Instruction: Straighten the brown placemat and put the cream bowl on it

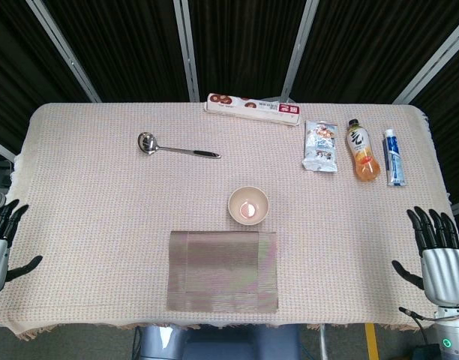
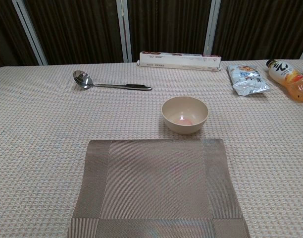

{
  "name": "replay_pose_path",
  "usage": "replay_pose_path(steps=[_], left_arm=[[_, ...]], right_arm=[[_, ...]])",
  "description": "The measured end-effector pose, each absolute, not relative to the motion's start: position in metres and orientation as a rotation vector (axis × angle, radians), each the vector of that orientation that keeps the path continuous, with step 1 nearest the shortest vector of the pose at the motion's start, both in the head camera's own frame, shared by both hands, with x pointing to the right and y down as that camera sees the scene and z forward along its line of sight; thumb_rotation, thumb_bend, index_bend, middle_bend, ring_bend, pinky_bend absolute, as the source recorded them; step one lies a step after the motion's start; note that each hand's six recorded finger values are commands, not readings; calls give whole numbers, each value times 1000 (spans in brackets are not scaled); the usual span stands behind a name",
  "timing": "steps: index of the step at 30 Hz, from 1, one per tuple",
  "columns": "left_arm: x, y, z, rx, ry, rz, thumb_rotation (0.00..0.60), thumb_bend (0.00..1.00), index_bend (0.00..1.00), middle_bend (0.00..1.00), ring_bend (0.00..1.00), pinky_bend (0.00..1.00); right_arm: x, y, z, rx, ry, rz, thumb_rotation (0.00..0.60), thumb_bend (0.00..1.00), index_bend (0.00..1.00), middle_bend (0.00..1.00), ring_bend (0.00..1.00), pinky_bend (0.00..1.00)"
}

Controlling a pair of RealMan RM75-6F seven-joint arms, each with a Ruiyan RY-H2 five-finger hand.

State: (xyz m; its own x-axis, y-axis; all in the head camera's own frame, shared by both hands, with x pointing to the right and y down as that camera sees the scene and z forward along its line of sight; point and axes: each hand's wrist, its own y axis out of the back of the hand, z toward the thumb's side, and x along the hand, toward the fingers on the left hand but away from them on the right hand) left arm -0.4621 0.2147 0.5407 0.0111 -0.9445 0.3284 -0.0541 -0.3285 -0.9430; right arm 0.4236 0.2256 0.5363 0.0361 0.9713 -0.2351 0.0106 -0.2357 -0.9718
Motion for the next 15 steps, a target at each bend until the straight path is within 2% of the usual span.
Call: replay_pose_path(steps=[8,15], left_arm=[[-460,214,543,-1494,1049,-1435,600,0,0,0,0,0],[-464,214,547,-1484,1054,-1462,600,0,0,0,0,0]], right_arm=[[424,227,538,-1399,-1060,1353,600,0,0,0,0,0],[401,218,558,-1511,-990,1321,600,0,0,0,0,0]])
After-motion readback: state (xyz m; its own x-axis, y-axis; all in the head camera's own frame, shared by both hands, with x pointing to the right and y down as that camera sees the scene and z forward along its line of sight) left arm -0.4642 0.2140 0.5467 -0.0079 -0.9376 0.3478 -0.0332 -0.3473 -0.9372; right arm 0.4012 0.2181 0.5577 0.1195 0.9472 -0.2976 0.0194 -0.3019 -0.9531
